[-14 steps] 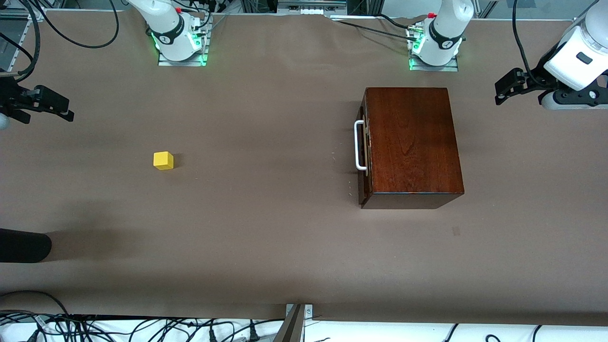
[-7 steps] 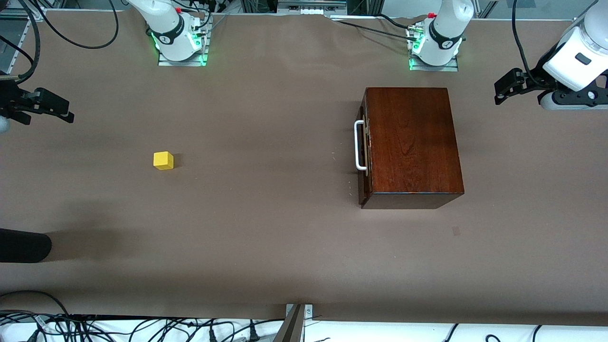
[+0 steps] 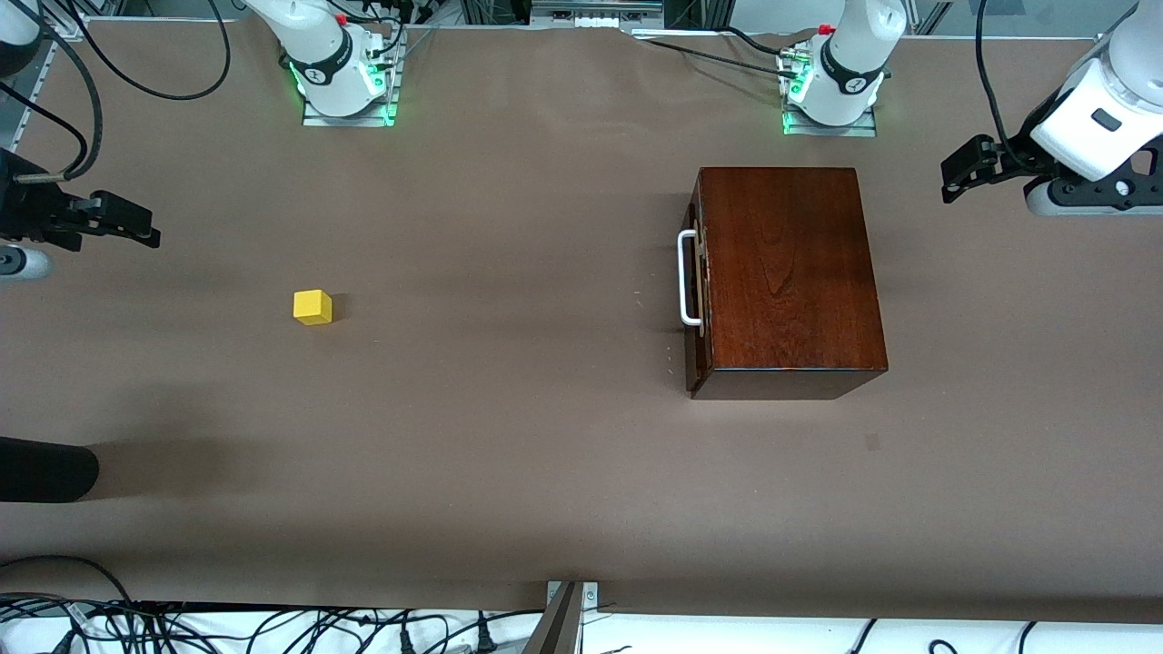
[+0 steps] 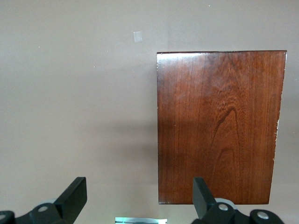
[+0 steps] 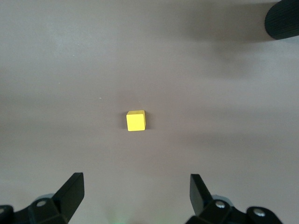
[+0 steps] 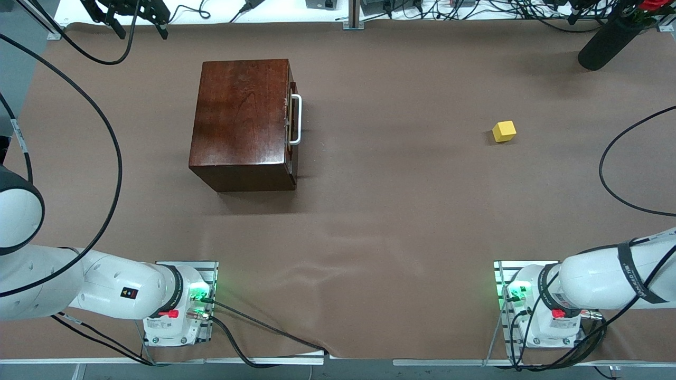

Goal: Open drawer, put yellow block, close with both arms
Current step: 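Reach the right gripper to the yellow cube while the left gripper approaches the box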

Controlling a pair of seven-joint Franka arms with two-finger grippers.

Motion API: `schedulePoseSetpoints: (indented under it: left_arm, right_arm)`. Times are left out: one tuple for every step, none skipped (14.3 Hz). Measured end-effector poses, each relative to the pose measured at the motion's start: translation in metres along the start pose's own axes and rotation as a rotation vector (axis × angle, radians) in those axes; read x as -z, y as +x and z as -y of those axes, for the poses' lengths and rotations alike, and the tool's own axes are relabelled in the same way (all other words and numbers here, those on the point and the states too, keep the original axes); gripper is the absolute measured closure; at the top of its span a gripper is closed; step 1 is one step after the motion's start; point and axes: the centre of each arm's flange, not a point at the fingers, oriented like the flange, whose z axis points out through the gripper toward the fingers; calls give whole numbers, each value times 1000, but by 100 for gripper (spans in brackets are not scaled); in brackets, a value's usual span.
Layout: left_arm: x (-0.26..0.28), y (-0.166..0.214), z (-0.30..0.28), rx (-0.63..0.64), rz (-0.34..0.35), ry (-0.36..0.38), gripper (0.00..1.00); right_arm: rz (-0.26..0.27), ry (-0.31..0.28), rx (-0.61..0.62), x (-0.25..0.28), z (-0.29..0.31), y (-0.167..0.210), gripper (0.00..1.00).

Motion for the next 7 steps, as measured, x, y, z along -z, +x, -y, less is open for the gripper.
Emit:
schedulePoseSetpoints:
  left_arm:
    - [0,0,-4,-5,0,3,0]
    - [0,-1,-8,-8,-1,6,0]
    - [1,-2,-11,-8,-2,7,0]
    - [1,-2,-12,-6,-2,8,0]
    - [1,-2,-11,-4,-2,8,0]
    - [1,-2,-10,-2,-3,8,0]
    - [2,-2,-10,-1,-4,8,0]
  right_arm:
    - [8,0,-1,-4,0,2,0]
    - [16,1,-3,-9,1,4,0]
    - [27,1,-4,-14,1,7,0]
    - [44,2,-3,-23,2,10,0]
    - [62,2,-3,-33,2,14,0]
    - [80,3,-3,-42,3,18,0]
    - [93,3,-3,-50,2,22,0]
